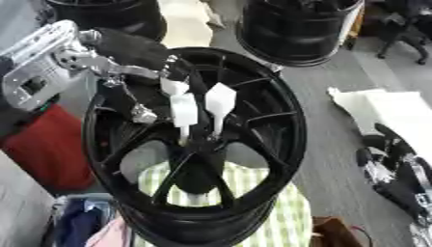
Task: Pull the pin out of the wheel hub.
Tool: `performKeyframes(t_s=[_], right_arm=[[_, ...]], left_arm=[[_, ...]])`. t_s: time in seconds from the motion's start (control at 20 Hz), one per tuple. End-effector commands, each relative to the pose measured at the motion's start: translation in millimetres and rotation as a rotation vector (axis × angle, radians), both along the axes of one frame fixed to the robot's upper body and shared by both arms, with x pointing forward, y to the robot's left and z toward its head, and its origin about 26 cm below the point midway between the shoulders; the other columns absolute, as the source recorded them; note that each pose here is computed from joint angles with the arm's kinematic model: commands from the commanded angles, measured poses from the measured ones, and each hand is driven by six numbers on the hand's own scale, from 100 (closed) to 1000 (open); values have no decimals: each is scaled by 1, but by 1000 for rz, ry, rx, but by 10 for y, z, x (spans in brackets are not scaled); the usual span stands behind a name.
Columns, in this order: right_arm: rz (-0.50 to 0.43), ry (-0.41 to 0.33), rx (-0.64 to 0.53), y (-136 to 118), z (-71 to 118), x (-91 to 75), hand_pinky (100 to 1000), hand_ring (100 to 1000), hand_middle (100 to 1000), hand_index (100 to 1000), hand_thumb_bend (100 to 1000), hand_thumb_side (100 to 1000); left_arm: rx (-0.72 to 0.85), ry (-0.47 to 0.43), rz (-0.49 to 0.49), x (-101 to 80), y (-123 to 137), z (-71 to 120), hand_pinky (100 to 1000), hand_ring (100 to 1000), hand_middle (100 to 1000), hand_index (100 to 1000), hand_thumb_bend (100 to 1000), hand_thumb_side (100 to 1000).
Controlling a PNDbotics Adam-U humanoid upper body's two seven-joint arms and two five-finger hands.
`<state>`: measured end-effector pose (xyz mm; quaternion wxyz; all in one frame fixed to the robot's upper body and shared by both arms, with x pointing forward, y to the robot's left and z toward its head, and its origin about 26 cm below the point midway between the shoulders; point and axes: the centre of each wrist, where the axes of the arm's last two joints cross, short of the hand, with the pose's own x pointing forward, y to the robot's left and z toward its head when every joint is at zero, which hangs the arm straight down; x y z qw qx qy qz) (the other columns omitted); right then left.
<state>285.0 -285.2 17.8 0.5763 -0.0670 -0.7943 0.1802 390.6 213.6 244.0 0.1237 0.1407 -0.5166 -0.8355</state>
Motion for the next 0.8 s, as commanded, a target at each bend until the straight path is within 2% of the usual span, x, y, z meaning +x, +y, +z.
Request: performKeyframes(t_s=[0.05,0.35,0.6,0.8], right_arm=[[3,-18,-10,-40,54,15,708,848,754,956,262,423],[1,-18,-9,-44,49,11,708,848,754,956,263,422],[2,-18,-8,-41,46,11,708,848,754,956,263,423],[1,-16,-7,-44,40,8,707,848,754,956,263,423]], left_arm=[[327,-10,-221,56,11,59,884,876,866,965,168,157],[339,16,-225,123,36,-50,874,857,820,928,100,121],[337,38,-228,148,38,-109,862,831,772,886,100,108],[346,58,-230,162,46,-179,857,821,769,886,100,109]])
